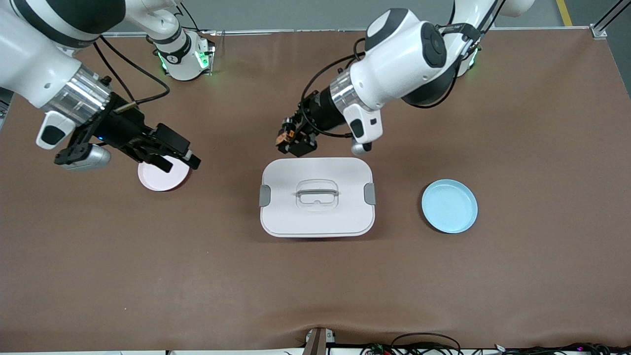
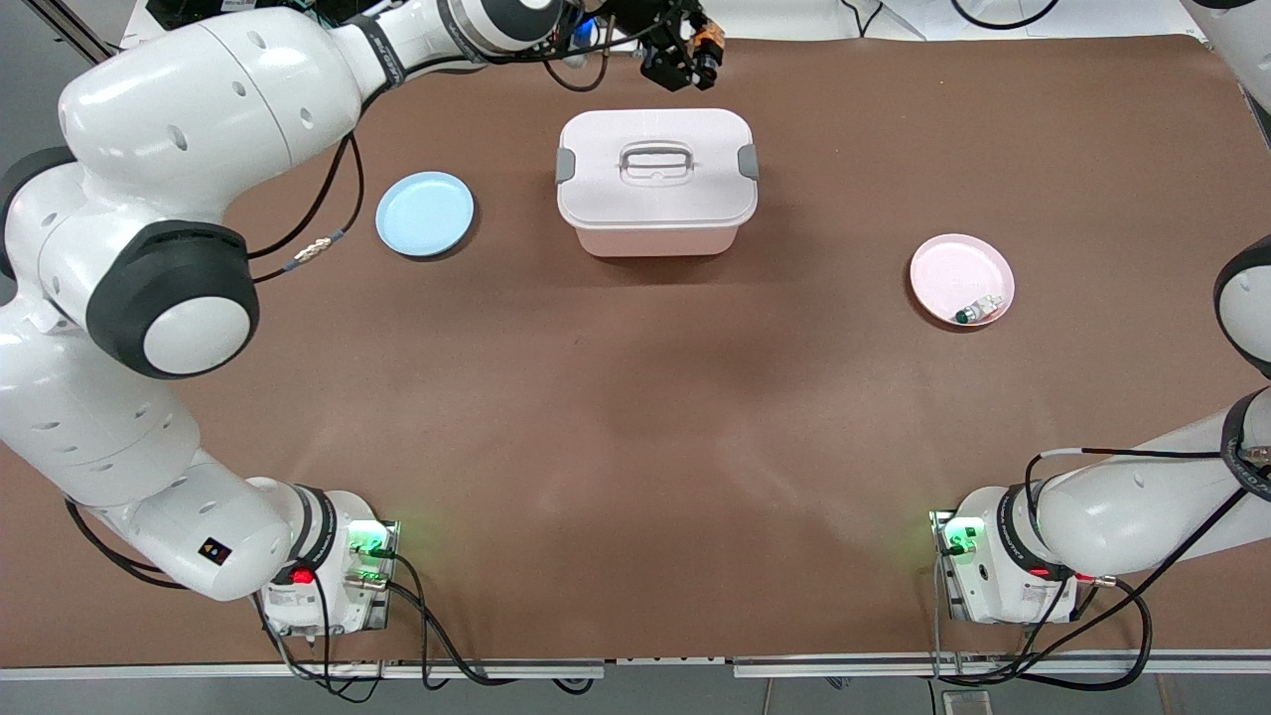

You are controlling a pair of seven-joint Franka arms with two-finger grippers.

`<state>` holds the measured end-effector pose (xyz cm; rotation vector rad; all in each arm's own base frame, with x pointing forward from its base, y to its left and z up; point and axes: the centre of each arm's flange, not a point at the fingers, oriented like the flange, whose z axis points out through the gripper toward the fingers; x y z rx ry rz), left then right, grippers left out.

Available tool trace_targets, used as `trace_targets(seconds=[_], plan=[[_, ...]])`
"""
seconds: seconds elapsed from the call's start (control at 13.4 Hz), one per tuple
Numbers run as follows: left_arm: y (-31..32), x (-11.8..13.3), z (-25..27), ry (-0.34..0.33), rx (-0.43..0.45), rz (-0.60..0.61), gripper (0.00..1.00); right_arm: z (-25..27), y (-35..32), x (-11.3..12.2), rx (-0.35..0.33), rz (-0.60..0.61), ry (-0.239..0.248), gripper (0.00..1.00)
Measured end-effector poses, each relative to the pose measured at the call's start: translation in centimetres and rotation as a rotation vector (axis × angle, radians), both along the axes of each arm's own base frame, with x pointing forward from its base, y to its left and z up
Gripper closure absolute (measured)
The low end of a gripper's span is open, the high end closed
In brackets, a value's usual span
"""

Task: Transfer orange switch to right arm and place
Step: 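Carry the switch over the box while the right gripper reaches toward it, then close the right gripper on the switch held by the left gripper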

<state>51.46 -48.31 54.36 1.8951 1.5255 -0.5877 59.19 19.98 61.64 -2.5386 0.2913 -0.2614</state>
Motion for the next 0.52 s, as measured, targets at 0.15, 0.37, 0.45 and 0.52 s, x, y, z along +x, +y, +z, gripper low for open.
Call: trace_targets(seconds=[0.15, 0.37, 0.45, 0.52], plan=[[-0.7, -0.7, 0.1, 0.004, -0.002, -0.009, 0.28, -0.1, 1.1, -0.3, 0.033, -0.009, 0.02, 0.0], [-0.9, -0.8, 0.1, 0.004, -0.002, -0.012, 0.28, -0.9, 3.0, -1.2, 0.043, -0.018, 0.047, 0.0], [-0.9, -0.8, 0.1, 0.004, -0.002, -0.012, 0.28, -1.3, 3.7, -1.8, 0.042, -0.011, 0.053, 0.0], [-0.9, -0.8, 0.1, 0.003, -0.002, -0.012, 0.28, -1.4, 4.3, -2.5, 0.044, -0.002, 0.055, 0.0]])
